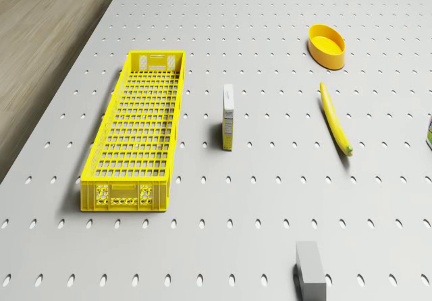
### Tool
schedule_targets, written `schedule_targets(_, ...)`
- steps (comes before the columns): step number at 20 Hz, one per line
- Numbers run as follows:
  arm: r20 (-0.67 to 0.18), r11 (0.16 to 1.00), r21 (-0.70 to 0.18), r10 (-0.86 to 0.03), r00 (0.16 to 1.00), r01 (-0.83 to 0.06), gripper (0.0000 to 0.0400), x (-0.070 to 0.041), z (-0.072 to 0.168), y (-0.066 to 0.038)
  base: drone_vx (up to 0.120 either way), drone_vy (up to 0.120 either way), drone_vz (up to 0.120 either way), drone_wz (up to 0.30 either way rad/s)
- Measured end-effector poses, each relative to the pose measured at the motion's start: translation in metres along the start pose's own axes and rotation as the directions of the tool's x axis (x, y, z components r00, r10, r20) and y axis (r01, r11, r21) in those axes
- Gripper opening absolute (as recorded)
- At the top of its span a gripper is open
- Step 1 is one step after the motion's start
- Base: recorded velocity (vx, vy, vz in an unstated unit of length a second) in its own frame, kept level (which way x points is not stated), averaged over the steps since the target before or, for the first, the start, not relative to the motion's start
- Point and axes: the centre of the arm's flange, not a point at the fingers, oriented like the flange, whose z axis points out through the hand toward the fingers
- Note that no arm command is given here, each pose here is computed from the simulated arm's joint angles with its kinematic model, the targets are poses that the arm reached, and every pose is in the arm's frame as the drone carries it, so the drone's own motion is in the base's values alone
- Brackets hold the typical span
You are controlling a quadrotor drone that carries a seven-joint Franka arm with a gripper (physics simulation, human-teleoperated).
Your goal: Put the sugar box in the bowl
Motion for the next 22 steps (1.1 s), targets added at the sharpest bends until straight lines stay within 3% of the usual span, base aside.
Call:
schedule_targets(8,-0.137,0.992,-0.129,-0.012,0.991,-0.006,0.04,-0.014,0.002,-0.013,0.12,0.0,0.0,0.0)
schedule_targets(14,-0.412,0.911,-0.405,-0.102,0.906,-0.082,0.04,-0.041,0.019,-0.04,0.12,0.0,0.0,0.0)
schedule_targets(16,-0.537,0.83,-0.534,-0.187,0.823,-0.16,0.04,-0.054,0.035,-0.052,0.12,0.0,0.0,0.0)
schedule_targets(19,-0.681,0.626,-0.691,-0.396,0.616,-0.362,0.04,-0.069,0.076,-0.066,0.12,0.0,-0.067,0.0)
schedule_targets(22,-0.668,0.369,-0.694,-0.65,0.361,-0.618,0.04,-0.069,0.127,-0.065,0.12,0.0,-0.12,0.0)
